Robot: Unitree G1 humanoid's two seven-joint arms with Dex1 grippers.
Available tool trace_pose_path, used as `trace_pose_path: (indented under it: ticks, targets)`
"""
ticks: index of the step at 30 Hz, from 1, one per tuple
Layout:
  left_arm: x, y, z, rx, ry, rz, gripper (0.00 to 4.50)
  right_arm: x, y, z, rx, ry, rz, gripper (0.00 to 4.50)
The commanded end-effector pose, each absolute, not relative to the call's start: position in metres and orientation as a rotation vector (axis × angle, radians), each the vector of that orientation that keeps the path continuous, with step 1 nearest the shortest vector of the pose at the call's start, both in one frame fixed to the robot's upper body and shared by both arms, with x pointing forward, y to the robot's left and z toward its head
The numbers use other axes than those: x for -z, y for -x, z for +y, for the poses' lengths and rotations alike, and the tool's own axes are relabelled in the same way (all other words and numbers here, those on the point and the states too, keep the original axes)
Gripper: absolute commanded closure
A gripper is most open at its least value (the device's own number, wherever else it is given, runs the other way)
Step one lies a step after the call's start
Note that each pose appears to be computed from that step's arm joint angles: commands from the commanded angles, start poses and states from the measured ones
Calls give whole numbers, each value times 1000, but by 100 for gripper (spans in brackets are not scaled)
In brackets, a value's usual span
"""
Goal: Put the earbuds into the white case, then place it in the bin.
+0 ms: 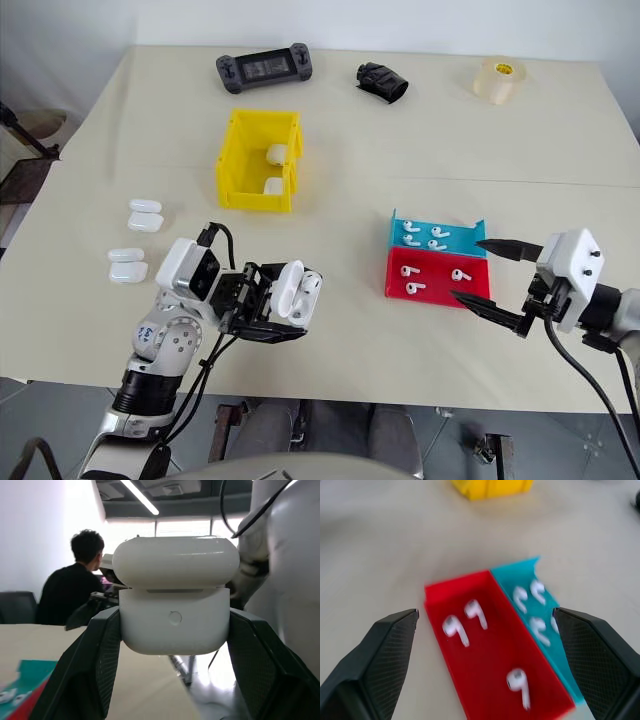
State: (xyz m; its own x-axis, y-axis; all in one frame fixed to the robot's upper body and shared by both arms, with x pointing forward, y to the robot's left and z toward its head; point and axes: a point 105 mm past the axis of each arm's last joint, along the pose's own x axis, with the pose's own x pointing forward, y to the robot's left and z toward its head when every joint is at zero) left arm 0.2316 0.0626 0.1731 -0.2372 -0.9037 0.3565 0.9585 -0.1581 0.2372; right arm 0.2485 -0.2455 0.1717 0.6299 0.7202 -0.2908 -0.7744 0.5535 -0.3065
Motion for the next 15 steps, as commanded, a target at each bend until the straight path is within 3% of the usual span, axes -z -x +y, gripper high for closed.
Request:
trace_pose_path:
  ticks: [1,6,15]
  targets:
    - [-174,-231,61,1743,106,-526,172,-175,-260,-244,-887,503,173,1]
    - [-169,-231,53,1734,84,-505,172,-188,-301,-238,-883,561,271,1]
    - [-169,-232,46,1708,22,-492,172,-197,-352,-226,-935,657,472,1]
